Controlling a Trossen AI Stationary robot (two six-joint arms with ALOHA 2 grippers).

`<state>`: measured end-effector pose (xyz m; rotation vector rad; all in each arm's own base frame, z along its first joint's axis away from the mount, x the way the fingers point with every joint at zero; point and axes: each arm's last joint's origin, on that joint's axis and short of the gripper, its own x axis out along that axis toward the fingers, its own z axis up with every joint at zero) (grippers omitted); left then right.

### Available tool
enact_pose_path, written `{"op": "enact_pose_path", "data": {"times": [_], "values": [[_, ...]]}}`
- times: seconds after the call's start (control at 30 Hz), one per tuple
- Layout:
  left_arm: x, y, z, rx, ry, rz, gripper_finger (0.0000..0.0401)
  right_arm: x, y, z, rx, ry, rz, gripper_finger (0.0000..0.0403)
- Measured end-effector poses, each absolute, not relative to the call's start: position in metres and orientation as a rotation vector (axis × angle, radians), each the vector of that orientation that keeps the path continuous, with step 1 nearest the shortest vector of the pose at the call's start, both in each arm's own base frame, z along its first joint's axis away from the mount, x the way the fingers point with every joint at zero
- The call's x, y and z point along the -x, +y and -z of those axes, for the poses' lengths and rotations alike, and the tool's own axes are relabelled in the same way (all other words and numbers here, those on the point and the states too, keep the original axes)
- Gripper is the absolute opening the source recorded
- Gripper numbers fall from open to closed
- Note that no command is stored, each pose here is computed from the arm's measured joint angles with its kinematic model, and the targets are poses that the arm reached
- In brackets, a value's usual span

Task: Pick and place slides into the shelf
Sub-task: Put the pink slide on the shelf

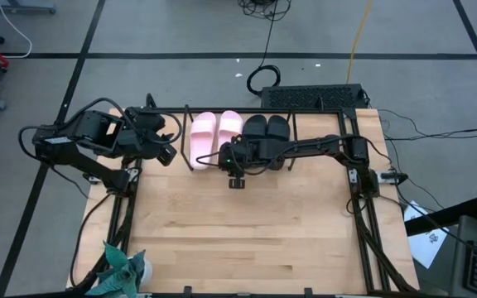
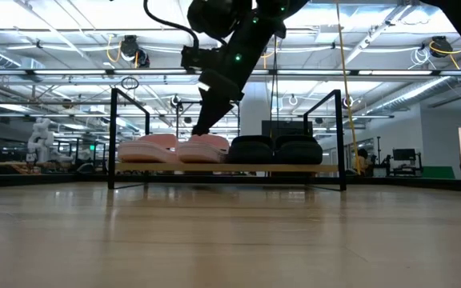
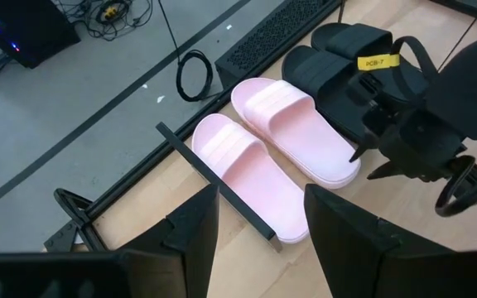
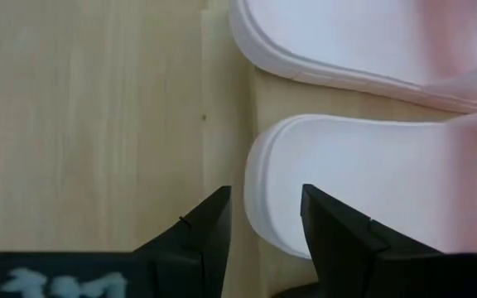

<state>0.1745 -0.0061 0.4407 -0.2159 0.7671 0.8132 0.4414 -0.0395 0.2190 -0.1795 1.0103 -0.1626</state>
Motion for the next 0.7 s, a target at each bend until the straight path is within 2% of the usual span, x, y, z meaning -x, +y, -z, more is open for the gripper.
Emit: {"op": "enact_pose_path", "data": {"times": [0.7], "values": [[-0.175,-0.006,-0.441,0.215,0.764,-0.817,0.0182,-0.434,-0.048,-0.197,0.151,1.066,0.157,0.0137]]}}
